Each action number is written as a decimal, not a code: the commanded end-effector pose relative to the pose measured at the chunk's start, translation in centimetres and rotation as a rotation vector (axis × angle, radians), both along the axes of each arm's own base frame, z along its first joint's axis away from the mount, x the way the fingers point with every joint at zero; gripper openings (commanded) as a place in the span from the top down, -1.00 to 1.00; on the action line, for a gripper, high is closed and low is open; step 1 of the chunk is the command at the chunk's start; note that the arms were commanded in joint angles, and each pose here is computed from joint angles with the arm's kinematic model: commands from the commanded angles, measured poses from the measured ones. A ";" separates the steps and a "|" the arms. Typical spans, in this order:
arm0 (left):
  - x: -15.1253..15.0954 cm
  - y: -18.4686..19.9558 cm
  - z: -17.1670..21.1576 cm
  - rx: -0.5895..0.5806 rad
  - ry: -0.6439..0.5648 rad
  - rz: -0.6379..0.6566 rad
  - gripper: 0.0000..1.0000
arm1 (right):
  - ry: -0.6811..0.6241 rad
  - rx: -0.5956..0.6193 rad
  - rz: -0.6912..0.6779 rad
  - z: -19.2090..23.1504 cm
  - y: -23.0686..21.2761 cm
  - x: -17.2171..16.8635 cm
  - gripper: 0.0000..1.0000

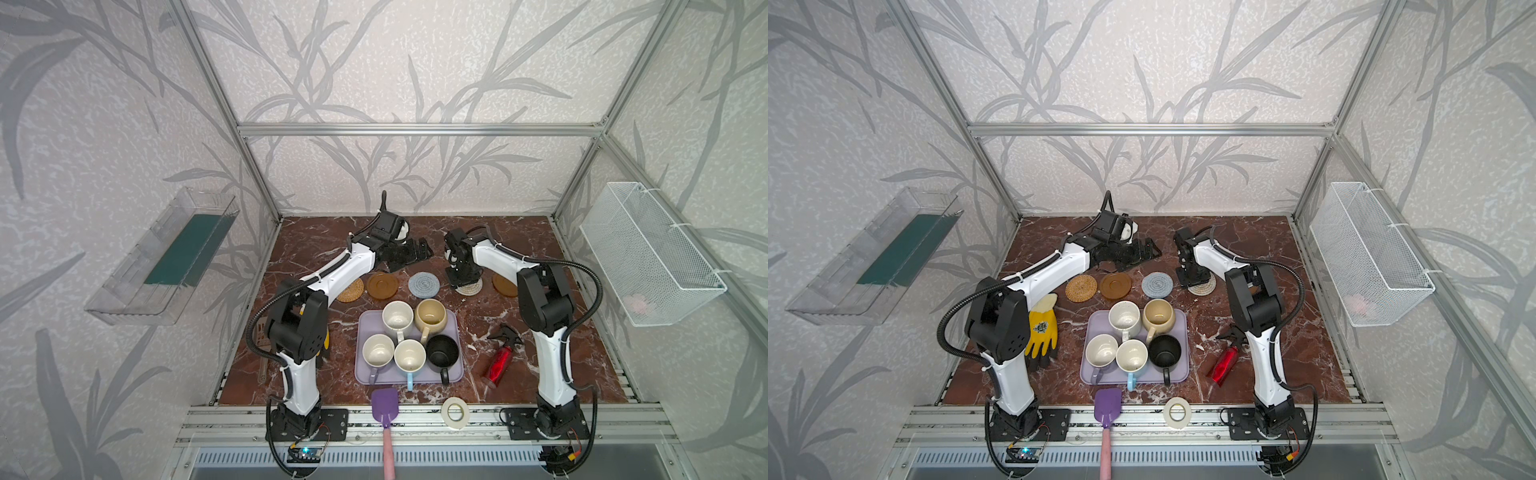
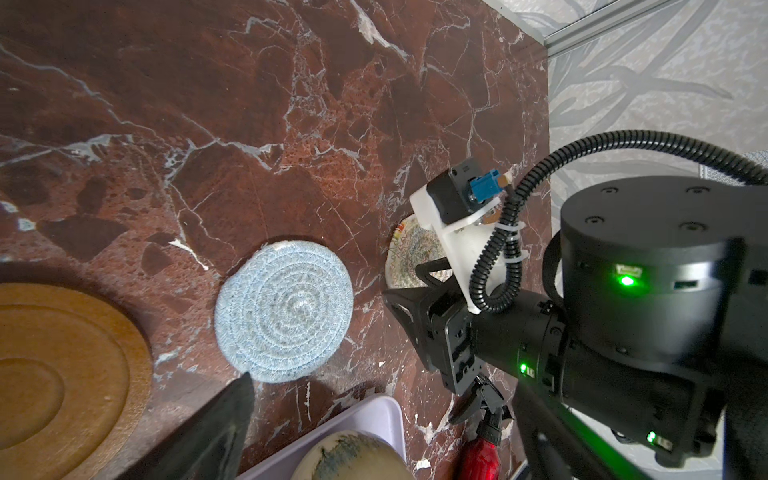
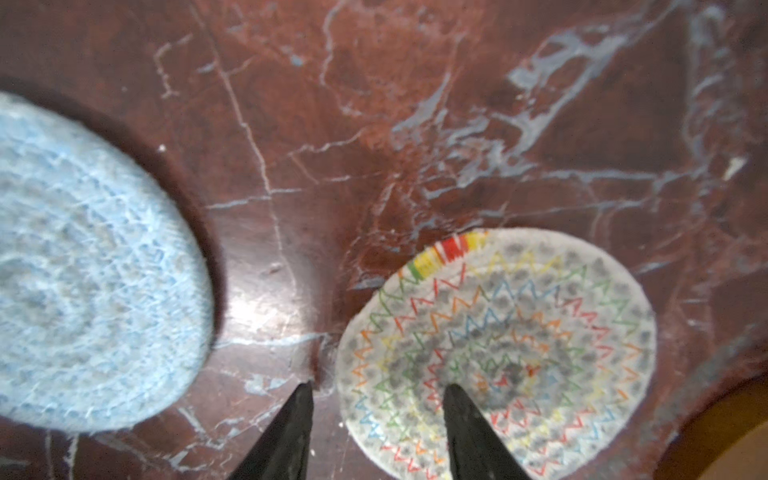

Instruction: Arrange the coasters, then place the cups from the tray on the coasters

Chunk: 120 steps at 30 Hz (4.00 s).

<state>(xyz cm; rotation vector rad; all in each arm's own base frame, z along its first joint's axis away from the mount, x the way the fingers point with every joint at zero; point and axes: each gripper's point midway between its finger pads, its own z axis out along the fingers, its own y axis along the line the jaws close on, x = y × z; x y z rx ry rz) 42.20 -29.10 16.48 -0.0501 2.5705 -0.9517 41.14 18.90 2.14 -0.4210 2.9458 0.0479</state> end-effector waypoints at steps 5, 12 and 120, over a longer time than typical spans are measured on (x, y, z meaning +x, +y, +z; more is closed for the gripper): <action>-1.2 0.4 2.1 -0.007 -0.004 -0.030 -0.98 | 0.018 0.068 -0.020 0.2 1.8 -1.6 -0.03; -1.7 1.0 2.1 0.050 0.001 -0.028 -0.98 | 0.015 0.075 -0.024 0.7 2.5 -2.4 -0.03; -2.5 -6.0 2.6 0.123 -0.052 -0.164 -0.99 | -0.159 -0.069 -0.180 2.8 -14.8 1.0 -0.72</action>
